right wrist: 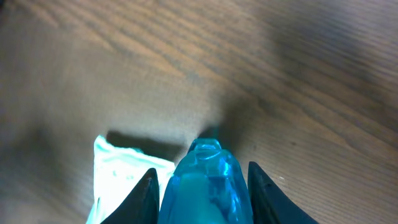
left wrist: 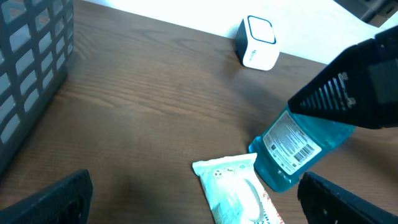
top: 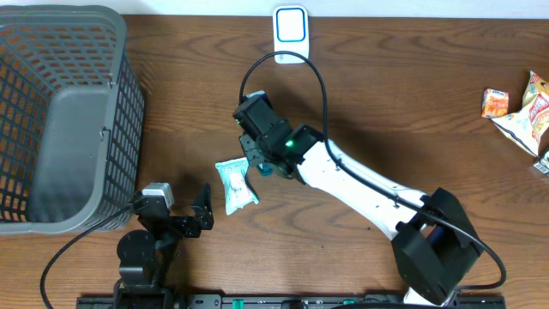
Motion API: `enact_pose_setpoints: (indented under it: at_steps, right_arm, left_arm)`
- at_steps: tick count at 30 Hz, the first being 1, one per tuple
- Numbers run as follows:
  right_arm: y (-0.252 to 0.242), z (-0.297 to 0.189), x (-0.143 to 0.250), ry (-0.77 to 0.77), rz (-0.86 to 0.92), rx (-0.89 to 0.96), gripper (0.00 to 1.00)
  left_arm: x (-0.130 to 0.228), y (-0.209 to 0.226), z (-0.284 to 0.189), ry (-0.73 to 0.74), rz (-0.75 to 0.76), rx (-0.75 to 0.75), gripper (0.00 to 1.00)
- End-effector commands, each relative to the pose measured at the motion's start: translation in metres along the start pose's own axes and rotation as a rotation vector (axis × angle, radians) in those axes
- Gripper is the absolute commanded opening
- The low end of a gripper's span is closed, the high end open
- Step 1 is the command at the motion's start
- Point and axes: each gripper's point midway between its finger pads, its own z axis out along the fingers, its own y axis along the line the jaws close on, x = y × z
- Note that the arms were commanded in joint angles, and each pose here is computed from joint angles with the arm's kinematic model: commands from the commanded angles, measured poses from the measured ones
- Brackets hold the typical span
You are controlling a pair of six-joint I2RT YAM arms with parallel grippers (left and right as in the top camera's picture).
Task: Scan the item barcode
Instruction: 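Lift the teal bottle and carry it toward the scanner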
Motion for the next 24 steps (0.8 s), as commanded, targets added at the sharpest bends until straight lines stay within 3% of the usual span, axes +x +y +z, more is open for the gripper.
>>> enact_pose_setpoints:
  at_steps: [1,5,9,12,18,24]
  right_arm:
    - [0.004,0.010,0.033,0.140,-0.080,-0.097,0.19]
    - [0.005,0.007,0.034,0.163,-0.055,-0.158,0.10]
    - [0.019,-0.014,0.025,0.183,0.003,-0.360,0.03]
    - [0.012,-0.038,0.012,0.171,0.033,-0.490,0.02]
    - [-0.025,-0.078,-0.002,0.122,0.062,-0.545,0.02]
    - [-0.039,-0.134,-0.011,0.055,0.081,-0.723,0.01]
  left_arm:
    - [0.012,0.002,0.002,0.033,-0.003,0.000,0.98]
    - [0.012,0.002,0.002,0.033,-0.002,0.000,0.98]
    - [0.012,0.002,0.002,0.033,-0.003,0.000,0.98]
    - [0.012,0.002,0.002,0.033,-0.003,0.000,0.98]
    - [0.012,0.002,0.002,0.033,-0.003,0.000,0.98]
    - [0.012,0.002,0.002,0.033,-0.003,0.000,0.98]
